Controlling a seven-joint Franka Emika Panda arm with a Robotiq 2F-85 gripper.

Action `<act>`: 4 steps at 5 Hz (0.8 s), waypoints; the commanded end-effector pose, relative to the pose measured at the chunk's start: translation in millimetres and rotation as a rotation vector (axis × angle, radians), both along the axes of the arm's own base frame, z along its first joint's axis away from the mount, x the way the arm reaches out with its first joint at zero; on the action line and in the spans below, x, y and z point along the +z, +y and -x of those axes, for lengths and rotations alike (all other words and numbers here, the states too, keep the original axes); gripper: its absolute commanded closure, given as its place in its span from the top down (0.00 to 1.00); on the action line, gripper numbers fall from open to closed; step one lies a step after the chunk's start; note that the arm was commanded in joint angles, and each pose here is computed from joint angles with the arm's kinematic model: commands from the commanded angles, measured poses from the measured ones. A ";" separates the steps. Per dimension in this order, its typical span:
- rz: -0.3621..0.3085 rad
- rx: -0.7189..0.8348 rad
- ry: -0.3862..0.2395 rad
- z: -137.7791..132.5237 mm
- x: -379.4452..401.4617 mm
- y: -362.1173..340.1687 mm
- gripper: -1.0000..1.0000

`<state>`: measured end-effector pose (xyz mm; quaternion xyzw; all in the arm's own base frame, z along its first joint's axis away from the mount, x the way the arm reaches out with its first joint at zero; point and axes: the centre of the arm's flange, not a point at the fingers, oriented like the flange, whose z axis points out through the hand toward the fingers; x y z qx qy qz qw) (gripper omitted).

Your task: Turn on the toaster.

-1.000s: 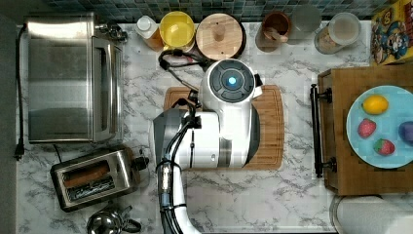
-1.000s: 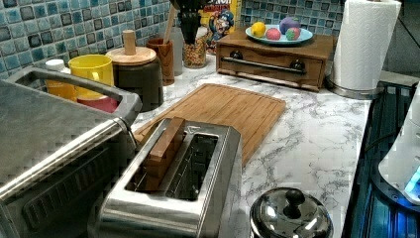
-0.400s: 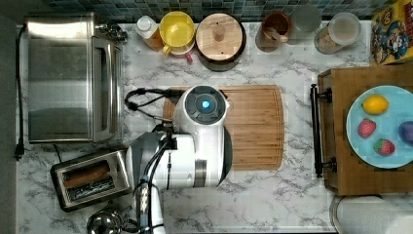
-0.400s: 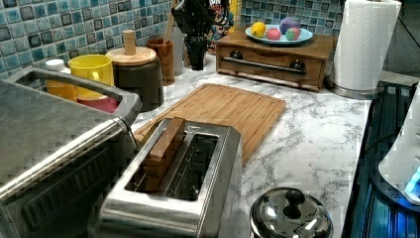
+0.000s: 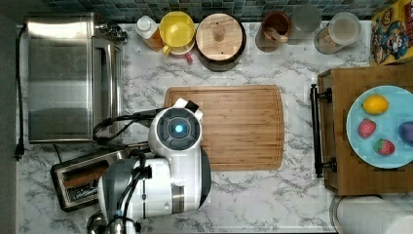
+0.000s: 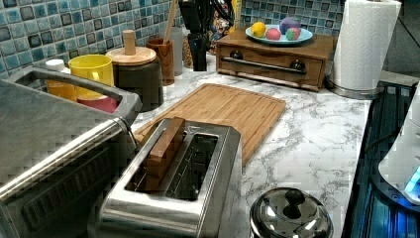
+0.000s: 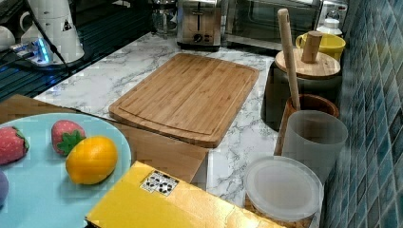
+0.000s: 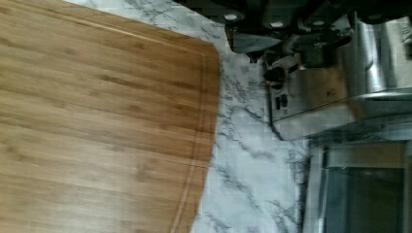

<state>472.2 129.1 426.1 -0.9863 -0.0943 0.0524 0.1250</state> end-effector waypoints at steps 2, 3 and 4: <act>-0.042 0.117 0.056 29.3 -47.2 55.7 0.00; -0.073 0.111 0.016 34.5 -44.1 60.6 0.00; -0.078 0.127 0.036 33.0 -48.2 67.0 0.00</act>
